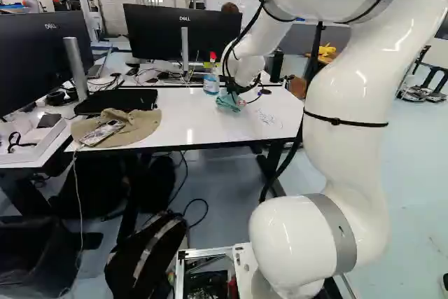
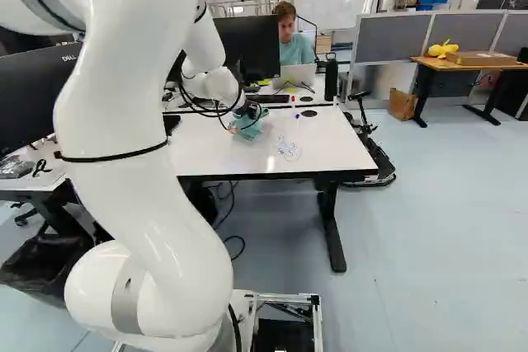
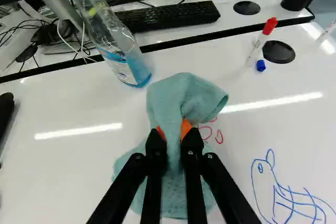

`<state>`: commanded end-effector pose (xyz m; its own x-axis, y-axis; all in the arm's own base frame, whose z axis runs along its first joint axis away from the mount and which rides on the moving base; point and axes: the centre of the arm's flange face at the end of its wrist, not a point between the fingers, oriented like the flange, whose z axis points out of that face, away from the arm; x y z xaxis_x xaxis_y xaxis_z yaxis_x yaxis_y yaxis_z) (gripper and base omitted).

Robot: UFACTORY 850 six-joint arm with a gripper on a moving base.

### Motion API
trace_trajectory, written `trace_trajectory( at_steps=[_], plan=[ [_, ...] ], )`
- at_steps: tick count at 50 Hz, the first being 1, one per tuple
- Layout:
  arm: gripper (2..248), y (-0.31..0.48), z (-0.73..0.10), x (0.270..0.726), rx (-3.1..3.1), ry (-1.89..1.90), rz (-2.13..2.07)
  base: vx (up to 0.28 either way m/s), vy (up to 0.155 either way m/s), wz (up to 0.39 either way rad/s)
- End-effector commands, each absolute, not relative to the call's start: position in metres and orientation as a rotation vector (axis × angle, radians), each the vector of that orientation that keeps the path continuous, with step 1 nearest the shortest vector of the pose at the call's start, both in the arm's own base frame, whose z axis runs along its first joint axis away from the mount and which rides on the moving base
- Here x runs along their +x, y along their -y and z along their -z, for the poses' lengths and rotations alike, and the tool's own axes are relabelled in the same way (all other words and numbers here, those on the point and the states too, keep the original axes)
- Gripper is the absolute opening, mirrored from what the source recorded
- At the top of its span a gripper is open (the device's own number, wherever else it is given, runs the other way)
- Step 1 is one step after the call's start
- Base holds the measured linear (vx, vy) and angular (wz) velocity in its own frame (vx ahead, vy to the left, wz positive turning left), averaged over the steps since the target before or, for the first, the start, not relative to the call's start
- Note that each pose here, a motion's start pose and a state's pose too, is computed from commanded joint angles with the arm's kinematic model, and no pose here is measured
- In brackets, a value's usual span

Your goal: Clean the table with the green towel

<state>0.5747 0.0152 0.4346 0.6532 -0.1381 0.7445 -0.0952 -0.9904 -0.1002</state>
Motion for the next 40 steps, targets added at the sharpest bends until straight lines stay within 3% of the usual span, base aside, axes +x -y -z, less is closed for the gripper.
trace_trajectory(
  at_steps=[40],
  plan=[
    [46,-0.016,-0.403,0.584,-2.845,-0.198,1.2,0.0,0.0,0.0]
  ],
)
